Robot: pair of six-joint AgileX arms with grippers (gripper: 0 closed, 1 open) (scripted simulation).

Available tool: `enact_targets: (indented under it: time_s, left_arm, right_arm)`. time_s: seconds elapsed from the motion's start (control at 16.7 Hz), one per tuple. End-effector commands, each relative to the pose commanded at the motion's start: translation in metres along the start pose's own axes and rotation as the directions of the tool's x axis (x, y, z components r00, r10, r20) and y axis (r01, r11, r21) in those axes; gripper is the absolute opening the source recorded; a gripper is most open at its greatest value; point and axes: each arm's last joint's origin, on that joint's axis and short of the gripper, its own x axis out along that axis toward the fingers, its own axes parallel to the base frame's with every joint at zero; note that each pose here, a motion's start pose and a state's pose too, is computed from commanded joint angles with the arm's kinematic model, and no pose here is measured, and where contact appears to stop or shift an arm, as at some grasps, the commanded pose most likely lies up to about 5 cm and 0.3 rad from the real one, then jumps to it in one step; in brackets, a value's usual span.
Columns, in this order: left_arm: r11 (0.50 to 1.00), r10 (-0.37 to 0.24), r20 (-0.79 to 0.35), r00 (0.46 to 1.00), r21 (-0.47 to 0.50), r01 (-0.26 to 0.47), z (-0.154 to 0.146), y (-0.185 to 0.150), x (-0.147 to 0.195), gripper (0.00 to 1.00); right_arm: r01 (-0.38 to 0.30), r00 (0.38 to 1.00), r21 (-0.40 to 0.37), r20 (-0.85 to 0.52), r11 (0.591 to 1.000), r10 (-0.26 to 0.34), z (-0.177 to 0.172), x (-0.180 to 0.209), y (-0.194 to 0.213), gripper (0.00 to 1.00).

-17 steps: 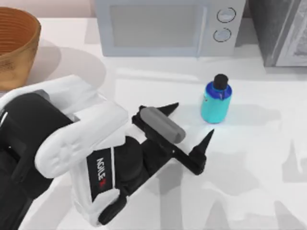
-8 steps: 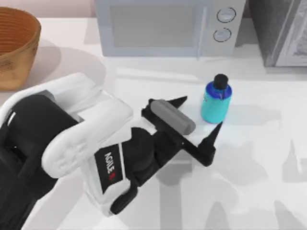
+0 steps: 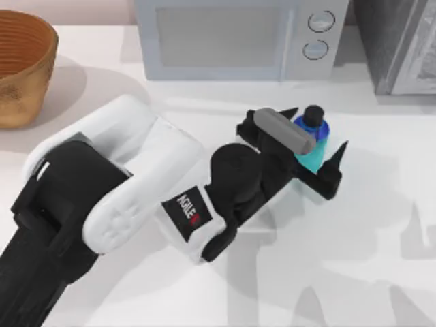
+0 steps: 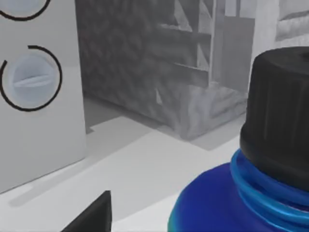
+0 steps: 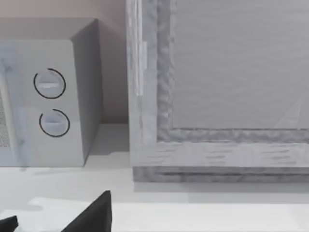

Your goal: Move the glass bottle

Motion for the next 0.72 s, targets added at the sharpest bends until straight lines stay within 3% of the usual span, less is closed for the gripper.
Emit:
enact_targets:
  time_s: [0.24,0.72]
  left_arm:
    - [1.000,0.000,-0.001,1.000,0.000,0.000,0.0002,0.0000,0.0012,1.00]
    - [1.000,0.000,-0.001,1.000,0.000,0.000,0.0002,0.0000,0.0012,0.40]
  right_arm:
    - [0.000,1.000,0.000,0.000,1.000,0.000,0.0000,0.0000,0.0000,1.00]
    - [0.000,1.000,0.000,0.000,1.000,0.000,0.0000,0.0000,0.0000,1.00]
